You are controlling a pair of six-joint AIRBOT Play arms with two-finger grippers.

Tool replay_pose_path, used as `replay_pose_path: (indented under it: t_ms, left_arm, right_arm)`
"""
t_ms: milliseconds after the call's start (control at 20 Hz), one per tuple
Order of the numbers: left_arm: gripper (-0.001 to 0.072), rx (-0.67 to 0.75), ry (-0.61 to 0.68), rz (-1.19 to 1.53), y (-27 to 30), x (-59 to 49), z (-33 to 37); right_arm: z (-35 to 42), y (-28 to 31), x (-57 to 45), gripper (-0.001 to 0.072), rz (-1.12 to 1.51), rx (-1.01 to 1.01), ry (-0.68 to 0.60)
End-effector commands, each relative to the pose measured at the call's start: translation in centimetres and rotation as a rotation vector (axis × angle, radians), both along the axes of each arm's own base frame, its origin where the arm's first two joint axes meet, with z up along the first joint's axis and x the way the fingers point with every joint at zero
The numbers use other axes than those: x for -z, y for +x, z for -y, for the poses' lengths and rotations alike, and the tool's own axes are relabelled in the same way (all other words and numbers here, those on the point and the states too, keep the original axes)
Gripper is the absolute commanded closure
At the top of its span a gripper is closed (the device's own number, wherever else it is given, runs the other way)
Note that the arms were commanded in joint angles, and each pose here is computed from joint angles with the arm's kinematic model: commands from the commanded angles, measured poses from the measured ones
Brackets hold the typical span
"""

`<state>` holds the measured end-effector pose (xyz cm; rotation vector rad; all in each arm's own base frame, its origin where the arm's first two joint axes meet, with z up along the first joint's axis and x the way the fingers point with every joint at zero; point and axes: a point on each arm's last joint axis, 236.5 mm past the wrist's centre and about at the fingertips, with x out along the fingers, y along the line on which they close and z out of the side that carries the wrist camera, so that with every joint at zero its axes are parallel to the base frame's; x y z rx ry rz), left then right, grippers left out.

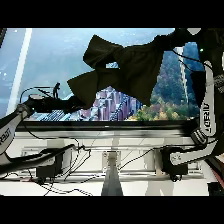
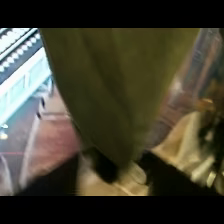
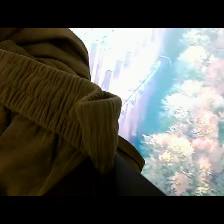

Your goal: Fold the clothes and pants, and hang the long-sleeved shirts on hangers.

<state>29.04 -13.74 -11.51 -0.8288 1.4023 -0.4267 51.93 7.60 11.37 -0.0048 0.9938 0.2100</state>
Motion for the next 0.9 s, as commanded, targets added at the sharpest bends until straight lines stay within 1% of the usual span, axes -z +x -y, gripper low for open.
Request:
replay_pose_path:
  t_ms: [0, 50, 150, 250, 350, 450, 550, 650, 700, 800, 850]
  left_arm:
    - [0.0672, -0.016, 0.027, 0.047, 1.4, 0.7, 0.6]
    - [0.0690, -0.018, 0.028, 0.069, 2.2, 0.3, 0.5]
    - [0.0691, -0.037, 0.036, 0.157, 5.7, -2.0, -0.4]
    - [0.0692, -0.099, 0.049, 0.309, 11.8, -7.0, -2.8]
    - [0.0693, -0.211, 0.066, 0.495, 18.5, -15.4, -7.2]
    - [0.0694, -0.318, 0.145, 0.705, 23.1, -25.5, -13.5]
    - [0.0694, -0.424, 0.309, 0.861, 24.2, -34.3, -20.9]
    - [0.0694, -0.548, 0.492, 0.934, 22.7, -40.2, -28.1]
    - [0.0693, -0.597, 0.558, 0.951, 21.6, -42.0, -31.0]
    - [0.0693, -0.650, 0.605, 0.941, 19.8, -42.7, -34.2]
    - [0.0693, -0.646, 0.610, 0.905, 19.1, -41.9, -35.0]
  right_arm:
    - [-0.1, 0.2, -0.1, 0.0680, 0.012, 0.001, 0.007]
    - [0.0, 0.4, -0.2, 0.0680, 0.019, 0.003, 0.002]
    - [0.9, 1.1, -0.7, 0.0680, 0.056, 0.017, -0.033]
    - [2.6, 2.4, -2.4, 0.0680, 0.131, 0.043, -0.080]
    - [4.6, 3.6, -5.9, 0.0680, 0.227, 0.089, -0.080]
    - [7.9, 4.1, -11.1, 0.0680, 0.349, 0.162, -0.078]
    - [12.0, 3.4, -15.8, 0.0680, 0.458, 0.270, -0.057]
    - [16.8, 1.4, -18.6, 0.0680, 0.510, 0.385, -0.048]
    - [18.9, 0.1, -19.2, 0.0680, 0.503, 0.443, -0.044]
    - [21.8, -2.0, -19.0, 0.0681, 0.463, 0.519, -0.040]
    - [22.4, -2.8, -18.3, 0.0681, 0.433, 0.537, -0.043]
